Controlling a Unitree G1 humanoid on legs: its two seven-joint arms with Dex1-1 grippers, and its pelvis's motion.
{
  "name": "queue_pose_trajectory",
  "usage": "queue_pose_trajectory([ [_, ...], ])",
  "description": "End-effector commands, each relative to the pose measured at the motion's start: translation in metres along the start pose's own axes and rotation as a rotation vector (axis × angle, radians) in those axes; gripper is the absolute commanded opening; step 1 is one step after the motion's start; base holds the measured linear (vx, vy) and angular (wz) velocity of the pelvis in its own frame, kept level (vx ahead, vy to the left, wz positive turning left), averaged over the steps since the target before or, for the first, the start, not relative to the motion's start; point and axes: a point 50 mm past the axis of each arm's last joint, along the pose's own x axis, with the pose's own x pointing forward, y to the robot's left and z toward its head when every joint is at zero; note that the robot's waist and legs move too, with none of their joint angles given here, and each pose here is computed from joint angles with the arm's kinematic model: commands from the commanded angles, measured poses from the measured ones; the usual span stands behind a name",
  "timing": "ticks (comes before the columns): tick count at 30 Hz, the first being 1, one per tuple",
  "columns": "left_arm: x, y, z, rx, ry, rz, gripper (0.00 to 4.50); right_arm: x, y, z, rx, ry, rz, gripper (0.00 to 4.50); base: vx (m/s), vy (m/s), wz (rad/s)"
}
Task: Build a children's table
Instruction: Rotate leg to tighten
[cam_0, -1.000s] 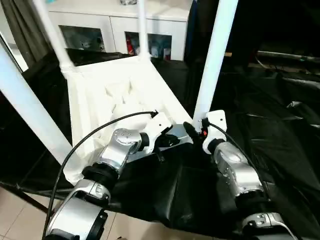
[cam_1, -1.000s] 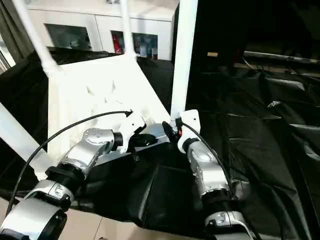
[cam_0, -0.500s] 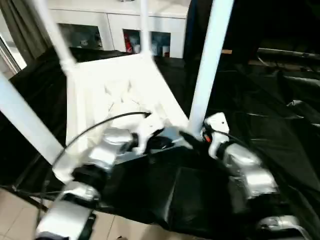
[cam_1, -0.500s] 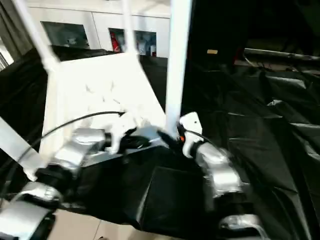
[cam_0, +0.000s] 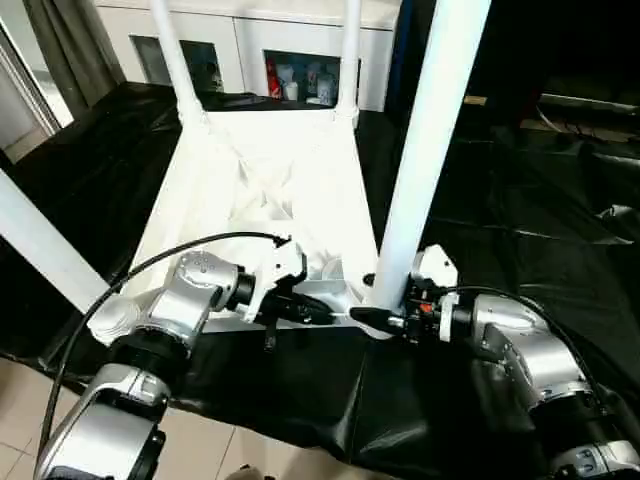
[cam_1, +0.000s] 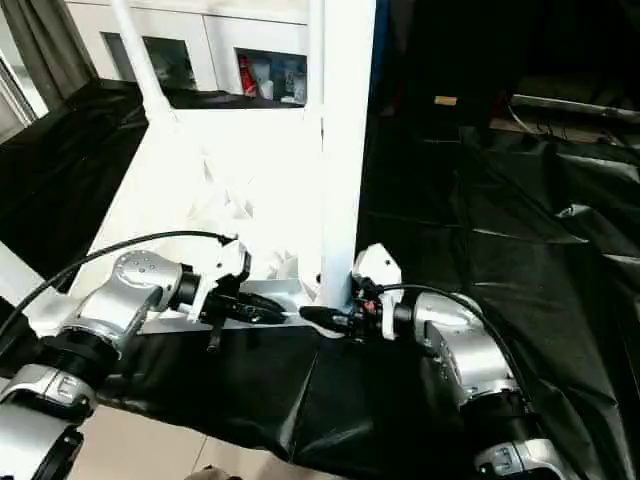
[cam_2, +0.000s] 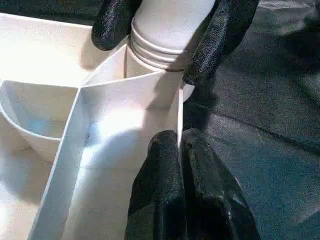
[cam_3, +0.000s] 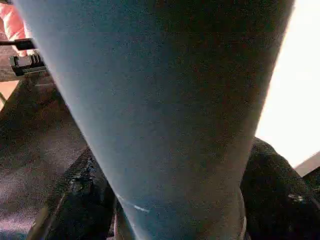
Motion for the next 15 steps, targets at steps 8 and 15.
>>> queue_pose_trajectory([
  [8, 0.009, 0.004, -0.01, -0.05, 0.006, 0.129, 0.0, 0.021, -0.003, -0.011, 0.067, 0.006, -0.186, 2.76, 0.0, 0.0, 0.0],
  [15, 0.039, 0.014, 0.003, -0.086, -0.021, 0.312, 0.0, 0.043, -0.005, -0.028, 0.273, -0.03, -0.567, 2.75, 0.0, 0.0, 0.0],
])
